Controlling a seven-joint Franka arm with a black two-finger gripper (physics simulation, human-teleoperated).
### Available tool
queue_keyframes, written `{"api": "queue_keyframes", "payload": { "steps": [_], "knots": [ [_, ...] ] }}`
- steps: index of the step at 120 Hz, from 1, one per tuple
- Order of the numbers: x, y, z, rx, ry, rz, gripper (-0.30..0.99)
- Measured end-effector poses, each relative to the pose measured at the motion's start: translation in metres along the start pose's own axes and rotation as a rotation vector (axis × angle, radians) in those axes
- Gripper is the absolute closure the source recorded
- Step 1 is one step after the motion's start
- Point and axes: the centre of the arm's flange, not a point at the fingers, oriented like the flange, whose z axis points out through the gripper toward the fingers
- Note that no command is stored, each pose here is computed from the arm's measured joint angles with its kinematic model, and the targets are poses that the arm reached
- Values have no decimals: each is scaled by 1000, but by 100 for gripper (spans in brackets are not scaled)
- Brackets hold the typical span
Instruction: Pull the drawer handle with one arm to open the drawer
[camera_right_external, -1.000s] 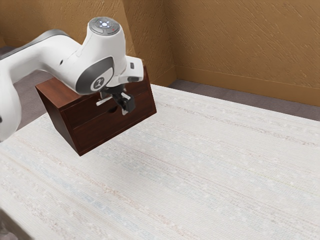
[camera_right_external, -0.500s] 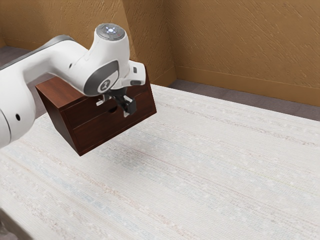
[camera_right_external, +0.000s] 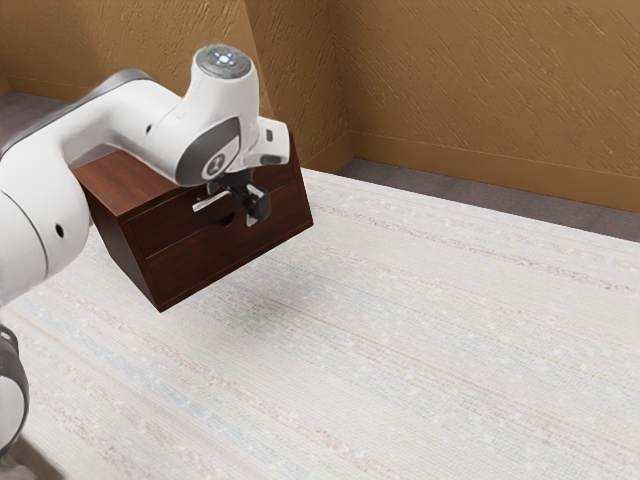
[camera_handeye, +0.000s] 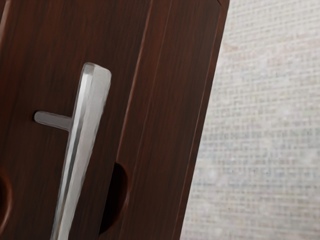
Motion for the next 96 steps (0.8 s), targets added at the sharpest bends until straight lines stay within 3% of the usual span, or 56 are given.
{"api": "queue_keyframes", "payload": {
  "steps": [55, 96],
  "knots": [
    [4, 11, 5, -7, -10, 37, 7],
    [12, 47, -10, -20, -7, 93, 7]
  ]
}}
